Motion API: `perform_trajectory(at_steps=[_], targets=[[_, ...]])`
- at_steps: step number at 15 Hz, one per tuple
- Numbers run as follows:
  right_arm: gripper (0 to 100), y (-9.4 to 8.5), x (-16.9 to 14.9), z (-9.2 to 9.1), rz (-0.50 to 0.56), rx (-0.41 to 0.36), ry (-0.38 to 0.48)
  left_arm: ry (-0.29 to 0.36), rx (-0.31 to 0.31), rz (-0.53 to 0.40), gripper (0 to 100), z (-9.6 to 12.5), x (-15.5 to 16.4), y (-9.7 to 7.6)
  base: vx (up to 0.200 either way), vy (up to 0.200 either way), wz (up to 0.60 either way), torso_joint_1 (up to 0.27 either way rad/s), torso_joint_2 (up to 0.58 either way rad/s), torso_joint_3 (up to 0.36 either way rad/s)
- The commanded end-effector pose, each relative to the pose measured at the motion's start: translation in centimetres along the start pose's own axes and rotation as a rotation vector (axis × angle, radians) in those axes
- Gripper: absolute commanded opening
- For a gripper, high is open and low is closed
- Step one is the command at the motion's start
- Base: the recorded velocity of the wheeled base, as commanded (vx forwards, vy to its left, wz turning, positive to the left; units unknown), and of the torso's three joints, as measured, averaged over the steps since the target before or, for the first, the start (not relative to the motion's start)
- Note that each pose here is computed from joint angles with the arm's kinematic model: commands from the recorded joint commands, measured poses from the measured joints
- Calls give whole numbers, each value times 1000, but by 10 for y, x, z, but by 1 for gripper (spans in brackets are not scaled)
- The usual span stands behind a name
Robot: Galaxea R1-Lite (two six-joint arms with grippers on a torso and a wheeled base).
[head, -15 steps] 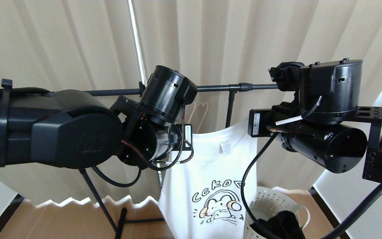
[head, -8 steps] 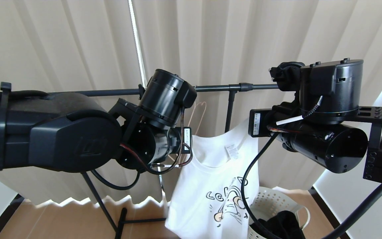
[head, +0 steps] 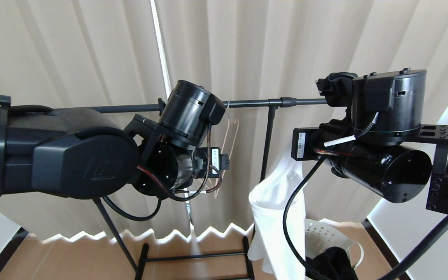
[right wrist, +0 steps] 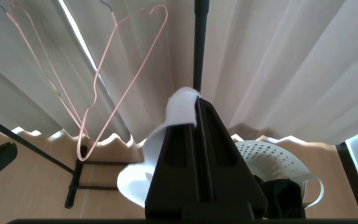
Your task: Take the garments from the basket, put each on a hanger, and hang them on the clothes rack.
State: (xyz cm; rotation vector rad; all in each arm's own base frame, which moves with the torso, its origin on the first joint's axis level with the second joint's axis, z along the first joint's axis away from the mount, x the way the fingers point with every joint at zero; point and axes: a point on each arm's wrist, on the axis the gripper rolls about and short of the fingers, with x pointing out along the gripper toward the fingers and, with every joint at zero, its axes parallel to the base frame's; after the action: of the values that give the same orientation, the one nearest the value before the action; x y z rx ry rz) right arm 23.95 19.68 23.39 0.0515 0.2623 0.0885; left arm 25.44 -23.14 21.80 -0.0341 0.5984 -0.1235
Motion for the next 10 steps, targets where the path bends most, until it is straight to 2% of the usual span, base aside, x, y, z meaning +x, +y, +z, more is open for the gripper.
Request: perform_trajectory(at_steps=[1, 6, 10], targets=[[0, 0, 0, 0, 0, 1, -1, -1, -21, 31, 100, 5, 8, 9, 0, 0, 0, 0, 0, 0], [0, 0, 0, 0, 0, 0, 0, -20, -101, 129, 100, 20, 58, 31, 0, 0, 0, 0, 0, 0], [0, 0, 1, 0, -1, -1, 1, -29, -148, 159, 100, 27, 101, 27, 0, 0, 0, 0, 0, 0]])
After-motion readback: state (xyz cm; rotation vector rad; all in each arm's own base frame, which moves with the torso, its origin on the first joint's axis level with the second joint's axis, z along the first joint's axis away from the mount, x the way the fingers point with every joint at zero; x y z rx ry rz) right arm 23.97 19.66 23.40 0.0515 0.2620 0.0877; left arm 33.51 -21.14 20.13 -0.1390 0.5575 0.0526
